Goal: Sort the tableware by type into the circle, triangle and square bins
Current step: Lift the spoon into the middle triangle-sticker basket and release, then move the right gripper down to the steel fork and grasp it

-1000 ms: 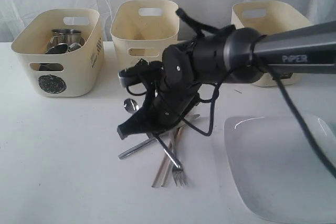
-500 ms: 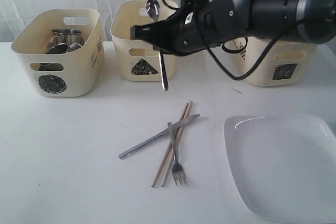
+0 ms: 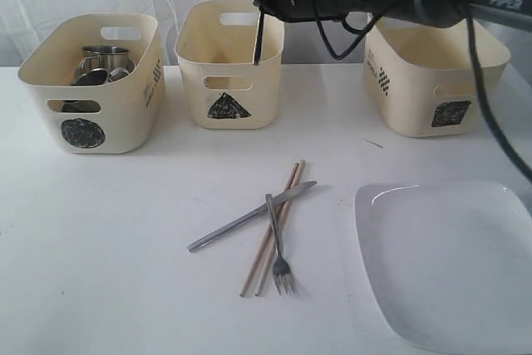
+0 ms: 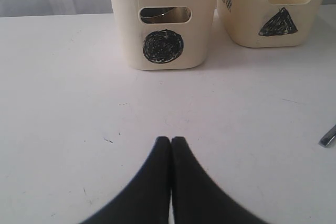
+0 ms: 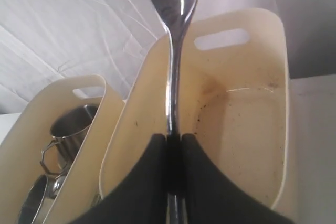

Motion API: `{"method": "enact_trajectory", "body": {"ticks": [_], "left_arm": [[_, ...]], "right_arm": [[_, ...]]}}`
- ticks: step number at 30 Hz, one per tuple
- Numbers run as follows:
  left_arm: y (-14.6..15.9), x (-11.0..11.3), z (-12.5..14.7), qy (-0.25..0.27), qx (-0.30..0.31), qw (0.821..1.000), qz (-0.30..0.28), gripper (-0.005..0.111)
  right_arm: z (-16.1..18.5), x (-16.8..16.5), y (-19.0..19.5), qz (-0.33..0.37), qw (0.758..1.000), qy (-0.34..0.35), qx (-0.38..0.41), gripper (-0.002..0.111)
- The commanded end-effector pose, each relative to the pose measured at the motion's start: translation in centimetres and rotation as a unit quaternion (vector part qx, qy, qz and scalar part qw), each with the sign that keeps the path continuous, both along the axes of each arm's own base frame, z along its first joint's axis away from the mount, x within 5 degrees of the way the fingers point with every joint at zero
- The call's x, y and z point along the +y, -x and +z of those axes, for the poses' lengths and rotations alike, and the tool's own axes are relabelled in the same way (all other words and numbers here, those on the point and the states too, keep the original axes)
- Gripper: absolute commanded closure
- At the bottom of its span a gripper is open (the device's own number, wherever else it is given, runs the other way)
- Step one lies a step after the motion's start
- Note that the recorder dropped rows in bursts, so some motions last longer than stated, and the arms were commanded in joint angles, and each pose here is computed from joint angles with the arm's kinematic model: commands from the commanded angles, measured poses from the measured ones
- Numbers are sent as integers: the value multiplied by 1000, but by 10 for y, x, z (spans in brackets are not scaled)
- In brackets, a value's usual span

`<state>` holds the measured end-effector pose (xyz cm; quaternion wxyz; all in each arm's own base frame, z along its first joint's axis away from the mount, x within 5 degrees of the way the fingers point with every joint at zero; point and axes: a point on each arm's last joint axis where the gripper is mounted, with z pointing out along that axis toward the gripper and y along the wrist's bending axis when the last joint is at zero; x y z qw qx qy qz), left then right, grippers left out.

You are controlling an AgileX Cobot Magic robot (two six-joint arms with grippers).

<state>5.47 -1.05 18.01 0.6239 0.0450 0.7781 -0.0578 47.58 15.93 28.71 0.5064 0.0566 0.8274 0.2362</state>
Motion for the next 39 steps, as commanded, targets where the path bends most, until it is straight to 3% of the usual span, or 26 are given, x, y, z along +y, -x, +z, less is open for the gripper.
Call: {"method": "enact_trajectory", "body": {"ticks": [1,8,14,23,30,39], "left_arm": [[0,0,-1,4,2,1000,0,107],[0,0,-1,4,2,1000,0,107],[0,0,-1,4,2,1000,0,107],[0,0,-1,4,2,1000,0,107],[0,0,-1,4,2,1000,0,107],[0,0,-1,4,2,1000,0,107]], "right_arm": [[-8,4,-28,-7,1000,-10,-23,108],[-21,9,-54,-3,999,3,-46,105],[-17,8,-55,4,998,18,-55,77],[-1,4,-37,44,997,64,1,76],[-12,-8,3,91,977,156,110,76],[-32,-20,109,165,928,263,205,76]]}}
